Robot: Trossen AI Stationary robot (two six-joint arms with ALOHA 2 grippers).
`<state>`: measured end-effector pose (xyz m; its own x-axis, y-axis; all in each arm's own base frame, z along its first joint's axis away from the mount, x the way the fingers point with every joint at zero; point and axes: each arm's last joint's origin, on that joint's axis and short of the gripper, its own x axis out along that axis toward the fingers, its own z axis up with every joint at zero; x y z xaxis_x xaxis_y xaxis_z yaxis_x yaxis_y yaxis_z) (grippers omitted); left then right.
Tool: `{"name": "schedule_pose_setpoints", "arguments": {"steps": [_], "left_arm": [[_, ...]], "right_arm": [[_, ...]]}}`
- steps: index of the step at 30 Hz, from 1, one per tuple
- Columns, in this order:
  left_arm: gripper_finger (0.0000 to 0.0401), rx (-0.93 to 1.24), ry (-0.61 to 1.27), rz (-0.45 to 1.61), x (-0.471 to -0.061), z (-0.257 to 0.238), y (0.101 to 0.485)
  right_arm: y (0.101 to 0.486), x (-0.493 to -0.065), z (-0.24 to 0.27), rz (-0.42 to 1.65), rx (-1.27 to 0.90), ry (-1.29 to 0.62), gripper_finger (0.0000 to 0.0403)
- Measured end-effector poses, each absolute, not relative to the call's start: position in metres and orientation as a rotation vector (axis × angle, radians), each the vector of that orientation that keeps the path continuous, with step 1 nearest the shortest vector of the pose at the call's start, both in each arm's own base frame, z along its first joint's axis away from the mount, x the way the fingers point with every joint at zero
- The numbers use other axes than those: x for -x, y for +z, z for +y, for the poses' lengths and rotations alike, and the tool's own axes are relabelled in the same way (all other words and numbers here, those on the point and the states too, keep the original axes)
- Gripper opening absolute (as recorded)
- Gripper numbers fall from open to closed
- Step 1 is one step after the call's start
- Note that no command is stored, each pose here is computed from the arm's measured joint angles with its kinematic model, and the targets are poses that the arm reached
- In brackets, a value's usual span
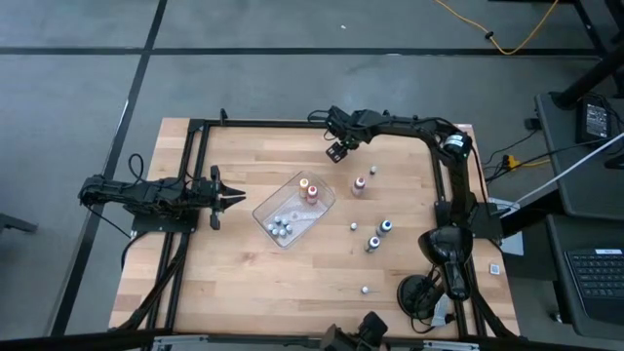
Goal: Pick & Place food coloring
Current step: Put the small blue food coloring bottle into the transparent bin
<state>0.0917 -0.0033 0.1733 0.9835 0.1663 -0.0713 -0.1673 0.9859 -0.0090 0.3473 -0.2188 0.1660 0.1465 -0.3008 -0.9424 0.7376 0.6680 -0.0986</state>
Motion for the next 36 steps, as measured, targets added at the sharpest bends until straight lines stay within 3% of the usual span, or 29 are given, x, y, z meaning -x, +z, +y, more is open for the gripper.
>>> {"name": "schedule_pose_setpoints", "arguments": {"steps": [13, 32, 36], "left_arm": [[0.0052, 0.015, 0.168, 0.07, -0.0917, -0.0033, 0.1733], [0.0052, 0.015, 0.168, 0.071, -0.0917, -0.0033, 0.1733], [0.0053, 0.015, 0.168, 0.071, -0.0917, -0.0032, 0.1733]], "right_arm": [[0.162, -0.3481, -0.2214, 1.224, -0.384, -0.743, 0.0235], [0.1627, -0.3492, -0.2208, 1.218, -0.379, -0.741, 0.0058], [0.165, -0.3496, -0.2137, 1.249, -0.359, -0.716, 0.0051]]}}
